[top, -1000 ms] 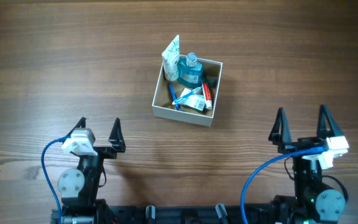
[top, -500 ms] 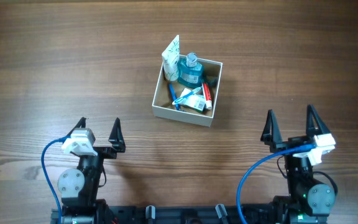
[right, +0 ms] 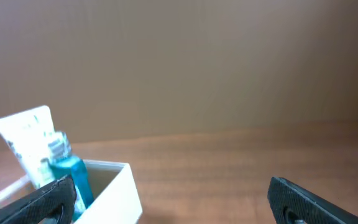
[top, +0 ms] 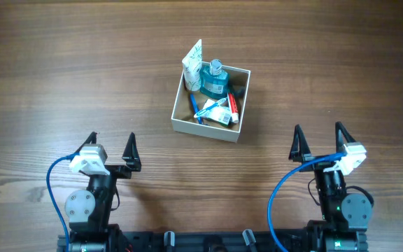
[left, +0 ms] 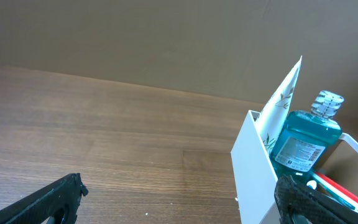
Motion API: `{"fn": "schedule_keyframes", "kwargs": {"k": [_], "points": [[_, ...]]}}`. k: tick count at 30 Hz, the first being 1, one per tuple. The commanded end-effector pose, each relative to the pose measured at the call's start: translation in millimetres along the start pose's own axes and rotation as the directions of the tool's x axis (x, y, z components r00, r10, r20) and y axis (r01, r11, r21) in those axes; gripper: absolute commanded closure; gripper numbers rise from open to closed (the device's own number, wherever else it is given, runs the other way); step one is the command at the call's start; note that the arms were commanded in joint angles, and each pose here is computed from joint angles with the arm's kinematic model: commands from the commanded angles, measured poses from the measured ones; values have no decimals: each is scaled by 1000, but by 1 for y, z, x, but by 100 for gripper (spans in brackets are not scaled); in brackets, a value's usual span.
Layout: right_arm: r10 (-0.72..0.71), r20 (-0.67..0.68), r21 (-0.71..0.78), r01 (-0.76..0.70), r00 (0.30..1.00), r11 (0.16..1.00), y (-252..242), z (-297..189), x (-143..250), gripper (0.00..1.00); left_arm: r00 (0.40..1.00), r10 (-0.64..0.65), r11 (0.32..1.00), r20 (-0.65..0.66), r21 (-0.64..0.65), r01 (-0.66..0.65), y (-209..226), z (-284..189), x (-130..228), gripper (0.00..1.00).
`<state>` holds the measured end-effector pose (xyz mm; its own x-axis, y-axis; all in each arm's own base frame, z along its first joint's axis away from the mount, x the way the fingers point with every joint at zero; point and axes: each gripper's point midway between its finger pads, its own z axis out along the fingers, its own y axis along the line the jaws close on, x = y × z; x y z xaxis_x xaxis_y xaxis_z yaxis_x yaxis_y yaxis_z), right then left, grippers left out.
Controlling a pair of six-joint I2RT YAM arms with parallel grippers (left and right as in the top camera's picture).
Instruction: Pack container
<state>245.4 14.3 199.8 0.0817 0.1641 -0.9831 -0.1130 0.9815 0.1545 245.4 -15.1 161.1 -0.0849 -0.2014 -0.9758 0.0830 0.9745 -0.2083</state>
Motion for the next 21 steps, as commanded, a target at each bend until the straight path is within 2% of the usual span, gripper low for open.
{"fn": "schedule_keyframes", "kwargs": {"k": [1, 6, 21], "points": [[-8, -22, 13, 8, 1000, 1000, -2, -1, 6, 0, 1000, -9, 1000, 4, -3, 9, 1, 0, 1, 0], [4, -87, 24, -2, 996, 1000, -5, -2, 22, 0, 1000, -9, 1000, 4, -3, 9, 1, 0, 1, 0], [1, -87, 24, 2, 996, 1000, -5, -2, 22, 0, 1000, -9, 1000, 4, -3, 9, 1, 0, 1, 0]]}}
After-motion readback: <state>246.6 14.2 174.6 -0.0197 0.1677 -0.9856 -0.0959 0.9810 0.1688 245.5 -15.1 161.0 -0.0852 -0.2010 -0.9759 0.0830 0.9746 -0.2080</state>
